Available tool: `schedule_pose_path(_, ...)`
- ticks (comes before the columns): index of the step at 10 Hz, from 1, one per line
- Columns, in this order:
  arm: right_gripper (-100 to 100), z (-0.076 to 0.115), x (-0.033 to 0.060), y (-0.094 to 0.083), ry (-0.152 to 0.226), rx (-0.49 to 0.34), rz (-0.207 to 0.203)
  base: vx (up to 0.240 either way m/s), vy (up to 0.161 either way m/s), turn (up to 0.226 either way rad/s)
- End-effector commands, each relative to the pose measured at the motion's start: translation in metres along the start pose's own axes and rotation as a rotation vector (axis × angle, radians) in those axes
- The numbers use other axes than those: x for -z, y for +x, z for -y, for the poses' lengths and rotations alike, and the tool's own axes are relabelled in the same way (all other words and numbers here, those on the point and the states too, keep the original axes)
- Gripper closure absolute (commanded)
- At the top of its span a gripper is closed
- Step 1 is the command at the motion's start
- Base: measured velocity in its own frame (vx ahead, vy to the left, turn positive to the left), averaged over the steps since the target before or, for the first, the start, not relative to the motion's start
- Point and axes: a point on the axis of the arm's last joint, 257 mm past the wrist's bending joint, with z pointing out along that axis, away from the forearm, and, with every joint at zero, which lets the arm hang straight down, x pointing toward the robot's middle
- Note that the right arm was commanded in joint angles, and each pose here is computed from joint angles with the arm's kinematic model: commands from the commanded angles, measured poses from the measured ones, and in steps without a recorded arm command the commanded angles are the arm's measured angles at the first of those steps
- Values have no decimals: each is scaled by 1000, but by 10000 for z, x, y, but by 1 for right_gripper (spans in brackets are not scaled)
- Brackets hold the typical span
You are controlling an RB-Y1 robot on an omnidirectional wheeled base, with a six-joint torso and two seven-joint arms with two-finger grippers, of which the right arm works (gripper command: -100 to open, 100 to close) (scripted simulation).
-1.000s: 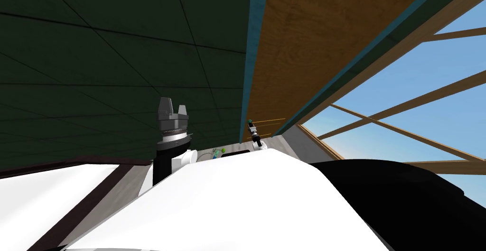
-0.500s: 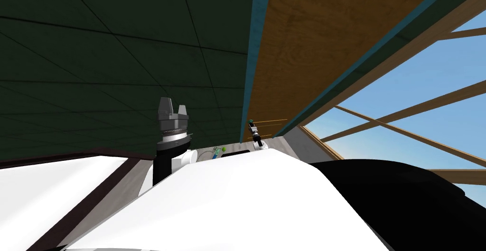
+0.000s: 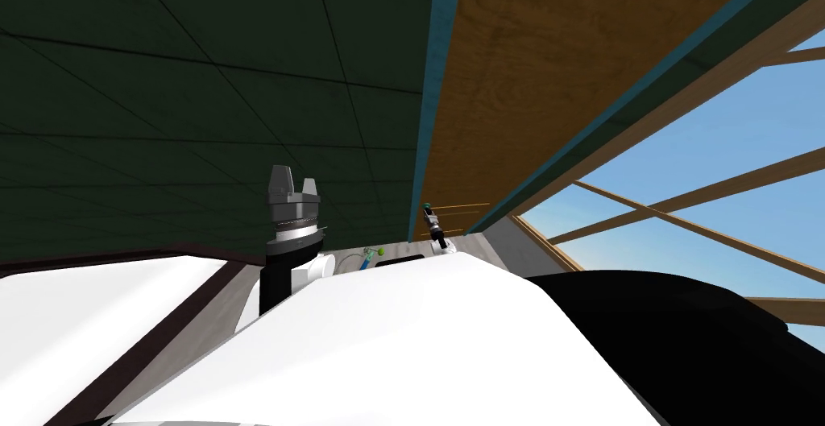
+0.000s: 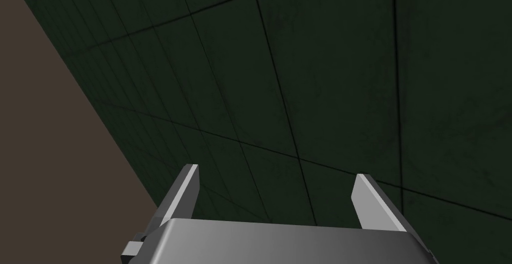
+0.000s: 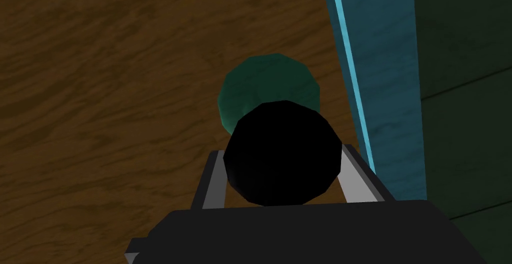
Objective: Pull the door open
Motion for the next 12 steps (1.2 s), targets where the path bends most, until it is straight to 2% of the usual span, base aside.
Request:
schedule_pose_path(1,100,11,17,26,4,-57,-5,-25,-6,91)
schedule_pose_path(6,100,102,27,-8,18,-185,3,-23,-3,59)
schedule_pose_path(7,100,102,27,-8,18,-189,3,-17,1,43)
schedule_pose_path(9,100,164,35,-32,27,-258,10,-25,0,85)
schedule_pose_path(11,100,164,35,-32,27,-272,10,-11,-3,19)
schedule_pose_path(12,100,195,39,-44,32,-314,14,-19,3,72)
